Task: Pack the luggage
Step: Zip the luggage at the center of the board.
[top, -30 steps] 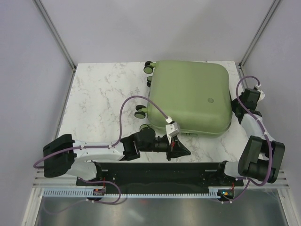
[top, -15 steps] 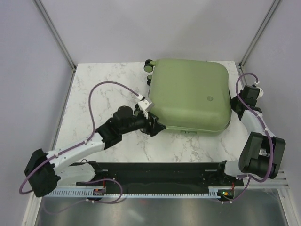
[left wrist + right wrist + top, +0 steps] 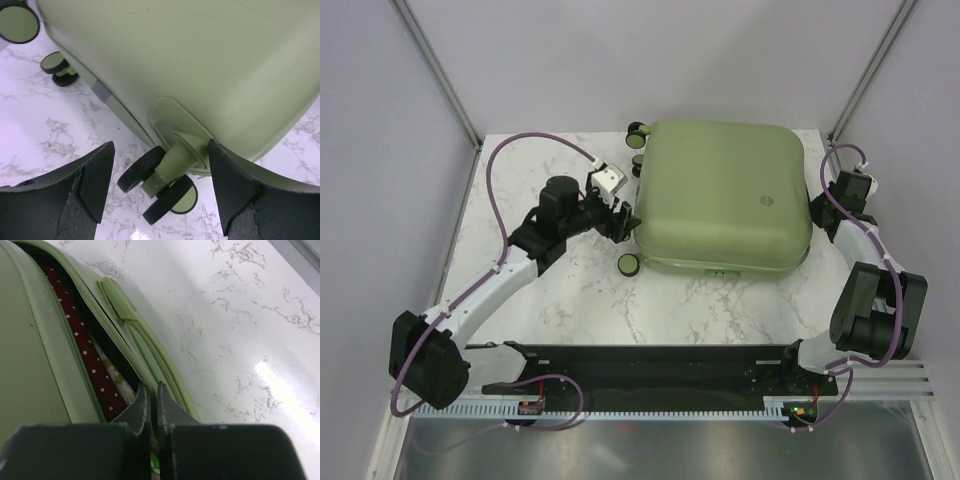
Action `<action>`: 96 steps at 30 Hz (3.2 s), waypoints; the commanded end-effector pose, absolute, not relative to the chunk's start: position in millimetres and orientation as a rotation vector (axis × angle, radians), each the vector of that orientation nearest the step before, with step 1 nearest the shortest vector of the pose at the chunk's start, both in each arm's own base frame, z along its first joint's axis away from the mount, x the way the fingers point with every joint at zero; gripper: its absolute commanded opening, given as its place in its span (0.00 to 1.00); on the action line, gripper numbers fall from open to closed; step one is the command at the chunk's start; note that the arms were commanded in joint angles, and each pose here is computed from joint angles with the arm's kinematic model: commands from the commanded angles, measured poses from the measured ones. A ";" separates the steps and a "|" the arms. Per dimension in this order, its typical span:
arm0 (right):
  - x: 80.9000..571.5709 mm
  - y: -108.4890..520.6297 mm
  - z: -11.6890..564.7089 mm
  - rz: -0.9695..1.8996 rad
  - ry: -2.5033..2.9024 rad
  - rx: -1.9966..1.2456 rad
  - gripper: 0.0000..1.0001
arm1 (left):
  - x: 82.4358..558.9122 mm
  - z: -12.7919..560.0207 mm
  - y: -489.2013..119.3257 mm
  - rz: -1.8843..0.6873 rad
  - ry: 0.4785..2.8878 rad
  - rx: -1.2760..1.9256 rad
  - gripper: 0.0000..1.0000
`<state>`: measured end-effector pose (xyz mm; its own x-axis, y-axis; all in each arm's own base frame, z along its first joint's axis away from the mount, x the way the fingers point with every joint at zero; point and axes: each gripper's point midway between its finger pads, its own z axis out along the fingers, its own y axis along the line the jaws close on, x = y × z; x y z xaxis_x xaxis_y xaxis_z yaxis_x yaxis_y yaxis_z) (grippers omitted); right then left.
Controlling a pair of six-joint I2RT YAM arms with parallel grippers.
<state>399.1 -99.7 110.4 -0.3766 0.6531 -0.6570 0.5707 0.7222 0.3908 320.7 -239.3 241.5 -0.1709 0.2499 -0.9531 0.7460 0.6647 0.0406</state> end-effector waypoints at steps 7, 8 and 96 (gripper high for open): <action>353.7 -144.3 38.4 -0.262 2.245 1.087 0.00 | 353.9 253.8 -239.6 -0.711 1.609 0.912 0.81; 356.5 -146.7 38.9 -0.268 2.244 1.083 0.00 | 348.2 253.3 -244.2 -0.765 1.599 0.940 0.81; 394.4 -209.3 221.5 -0.291 1.951 0.957 0.98 | 331.4 203.9 -359.4 -1.428 1.891 1.027 0.02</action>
<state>401.3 -213.6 187.6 -0.3488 0.5380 -0.7674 0.7142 0.6828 0.1540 307.2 -355.1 190.3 -0.5797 0.3053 -0.7555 0.8104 0.1191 -0.5737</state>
